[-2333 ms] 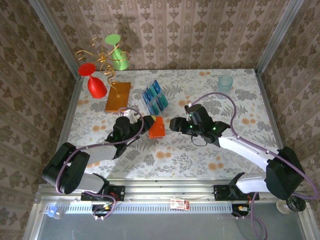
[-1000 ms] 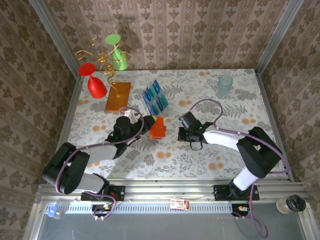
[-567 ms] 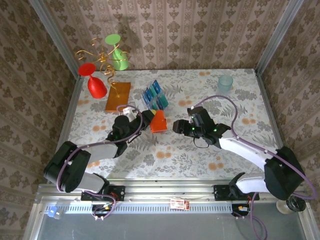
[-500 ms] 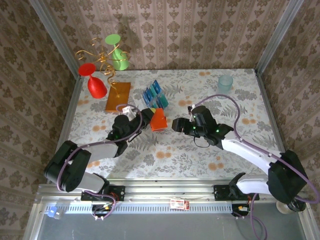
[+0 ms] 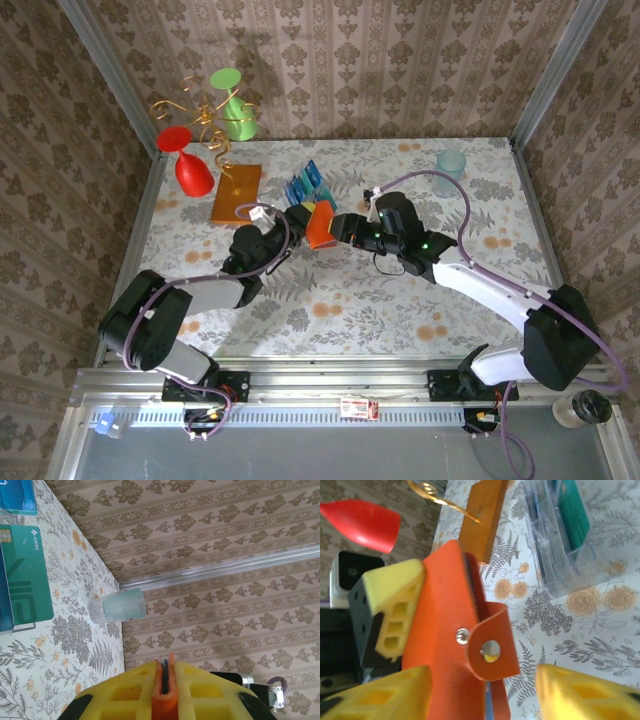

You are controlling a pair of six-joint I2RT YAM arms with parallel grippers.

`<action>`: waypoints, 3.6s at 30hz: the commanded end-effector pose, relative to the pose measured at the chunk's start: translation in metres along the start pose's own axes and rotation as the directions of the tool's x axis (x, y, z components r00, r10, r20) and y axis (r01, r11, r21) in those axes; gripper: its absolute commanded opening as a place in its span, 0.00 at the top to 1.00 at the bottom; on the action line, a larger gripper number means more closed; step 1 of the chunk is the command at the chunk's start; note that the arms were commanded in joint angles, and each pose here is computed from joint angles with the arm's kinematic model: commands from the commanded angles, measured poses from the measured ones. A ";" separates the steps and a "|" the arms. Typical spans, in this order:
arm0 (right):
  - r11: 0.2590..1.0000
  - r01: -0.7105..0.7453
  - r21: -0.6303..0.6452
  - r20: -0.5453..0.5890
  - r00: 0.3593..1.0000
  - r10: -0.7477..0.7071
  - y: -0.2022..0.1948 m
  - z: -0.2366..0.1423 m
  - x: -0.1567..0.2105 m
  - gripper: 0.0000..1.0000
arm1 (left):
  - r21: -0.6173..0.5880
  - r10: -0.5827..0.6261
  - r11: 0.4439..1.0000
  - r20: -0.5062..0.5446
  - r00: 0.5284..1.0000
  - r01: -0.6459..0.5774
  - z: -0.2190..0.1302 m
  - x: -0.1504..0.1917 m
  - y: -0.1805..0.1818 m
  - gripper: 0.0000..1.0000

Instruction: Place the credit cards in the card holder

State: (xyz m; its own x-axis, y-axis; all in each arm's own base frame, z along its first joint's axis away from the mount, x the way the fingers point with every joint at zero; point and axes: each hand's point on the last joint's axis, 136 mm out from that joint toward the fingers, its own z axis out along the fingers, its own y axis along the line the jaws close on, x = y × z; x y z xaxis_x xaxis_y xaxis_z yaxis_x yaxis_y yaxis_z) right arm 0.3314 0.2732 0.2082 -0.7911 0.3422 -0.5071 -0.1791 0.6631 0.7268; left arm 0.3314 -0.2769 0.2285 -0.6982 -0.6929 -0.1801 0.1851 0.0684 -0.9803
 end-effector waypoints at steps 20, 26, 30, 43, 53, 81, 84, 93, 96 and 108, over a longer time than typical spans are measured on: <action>0.966 -0.175 -0.189 0.062 0.980 0.189 -0.013 -0.006 -0.010 0.69 | 0.180 -0.047 0.983 0.039 0.998 0.039 0.008 -0.007 -0.053 1.00; 0.940 -0.209 -0.270 0.054 0.971 0.231 -0.004 -0.007 -0.015 0.69 | 0.211 -0.048 0.977 0.031 0.998 0.040 0.011 -0.007 -0.066 1.00; 0.927 -0.219 -0.305 0.048 0.968 0.245 0.002 -0.011 -0.017 0.69 | 0.210 -0.050 0.977 0.029 0.998 0.043 0.012 -0.006 -0.065 1.00; 0.963 -0.113 -0.244 0.133 0.980 0.148 0.005 -0.045 -0.026 0.30 | 0.201 -0.051 0.978 0.010 0.999 0.048 0.011 -0.002 -0.061 1.00; 0.967 -0.094 -0.238 0.109 0.986 0.123 0.017 -0.025 -0.038 0.20 | 0.197 -0.050 0.979 0.000 0.999 0.049 0.012 0.000 -0.059 1.00; 0.949 -0.208 -0.236 0.109 0.965 0.239 -0.020 -0.002 -0.037 0.64 | 0.214 -0.050 0.976 -0.005 0.999 0.050 0.016 0.001 -0.066 1.00; 0.942 -0.213 -0.261 0.090 0.966 0.243 -0.016 0.000 -0.037 0.65 | 0.216 -0.053 0.975 -0.009 0.999 0.054 0.017 0.002 -0.067 1.00; 0.902 -0.235 -0.362 0.043 0.962 0.268 -0.001 0.001 -0.037 0.69 | 0.226 -0.054 0.973 -0.013 0.998 0.055 0.017 0.003 -0.070 1.00; 0.880 -0.247 -0.406 0.026 0.959 0.281 0.005 -0.001 -0.039 0.67 | 0.224 -0.054 0.973 -0.010 0.998 0.055 0.017 0.003 -0.069 1.00; 0.817 -0.270 -0.509 -0.043 0.957 0.288 0.027 -0.005 -0.040 0.85 | 0.220 -0.051 0.974 -0.017 0.999 0.053 0.021 0.005 -0.067 1.00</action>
State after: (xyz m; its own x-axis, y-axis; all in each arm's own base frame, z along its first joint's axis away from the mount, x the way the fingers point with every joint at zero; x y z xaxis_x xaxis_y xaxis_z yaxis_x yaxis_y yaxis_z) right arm 0.3642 0.2662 0.2373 -0.8081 0.5349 -0.2467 -0.1797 0.1749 0.9680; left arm 0.3332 -0.2930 0.2757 -0.7057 -0.6971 -0.1267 0.2493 -0.0769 -0.9654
